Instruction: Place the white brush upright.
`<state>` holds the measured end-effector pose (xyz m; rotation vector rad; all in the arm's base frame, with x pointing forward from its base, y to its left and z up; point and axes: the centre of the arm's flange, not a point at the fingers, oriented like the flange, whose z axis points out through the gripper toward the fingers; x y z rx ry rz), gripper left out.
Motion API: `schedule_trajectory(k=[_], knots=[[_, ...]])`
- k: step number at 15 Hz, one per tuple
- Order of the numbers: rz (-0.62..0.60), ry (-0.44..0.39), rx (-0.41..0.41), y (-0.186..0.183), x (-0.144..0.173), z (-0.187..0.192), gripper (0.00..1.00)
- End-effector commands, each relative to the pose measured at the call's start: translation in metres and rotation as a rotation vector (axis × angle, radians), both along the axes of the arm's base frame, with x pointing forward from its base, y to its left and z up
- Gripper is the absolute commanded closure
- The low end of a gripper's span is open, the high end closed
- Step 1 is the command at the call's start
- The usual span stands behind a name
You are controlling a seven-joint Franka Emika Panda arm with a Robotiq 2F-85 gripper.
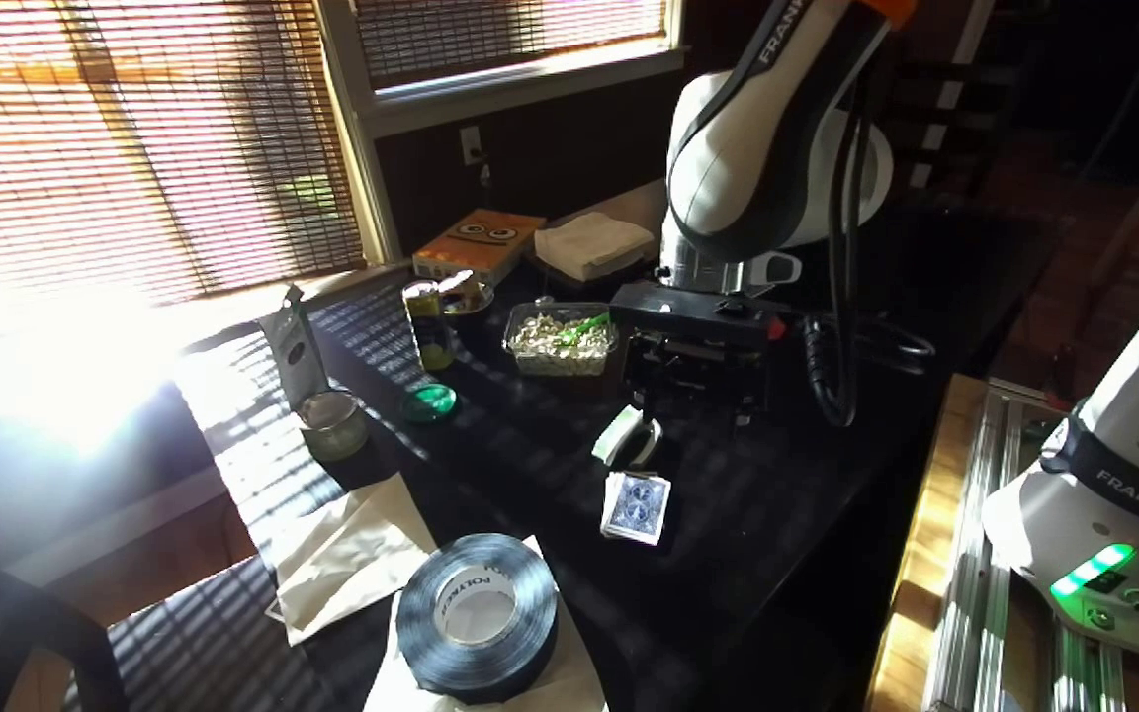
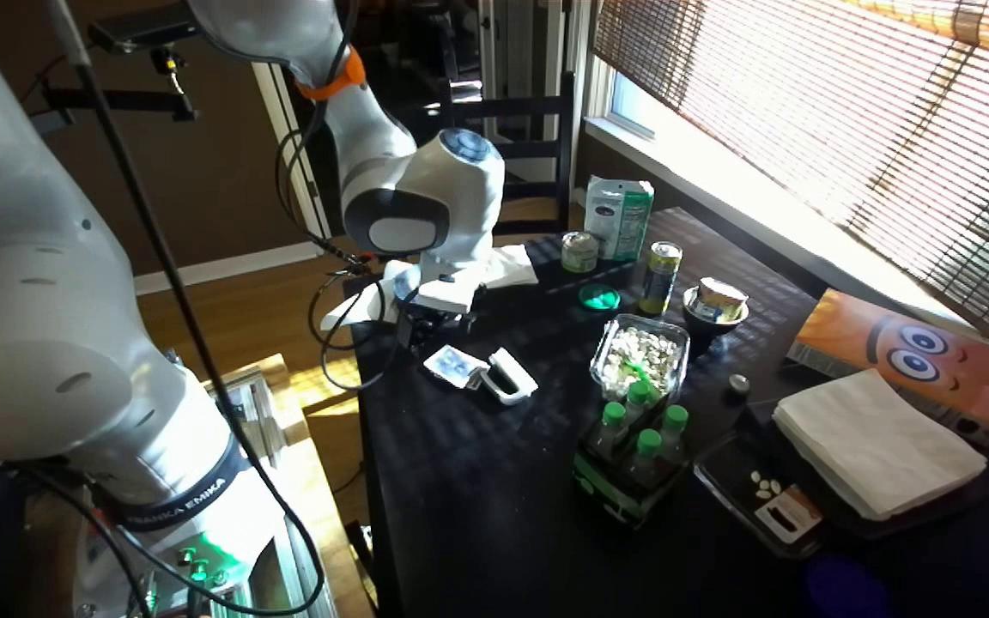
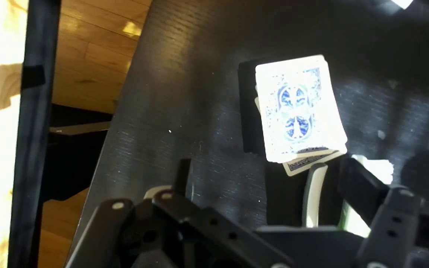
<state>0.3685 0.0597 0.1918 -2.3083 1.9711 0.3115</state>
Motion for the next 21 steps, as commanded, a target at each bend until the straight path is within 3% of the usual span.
schedule_trajectory(k=[1,2,3,6,10,13,21], knots=[[-0.192,-0.021,-0.055,0.000,0.009,-0.043,0.00],[-0.233,0.032,-0.061,-0.001,0.012,-0.046,0.00],[-0.145,-0.006,-0.046,-0.007,0.001,-0.026,0.00],[-0.203,0.038,-0.060,-0.008,0.001,-0.044,0.00],[-0.214,-0.132,-0.114,-0.009,0.005,-0.052,0.00],[-0.177,-0.201,-0.135,-0.008,0.006,-0.058,0.00],[-0.157,-0.190,-0.173,-0.012,-0.002,-0.082,0.00]])
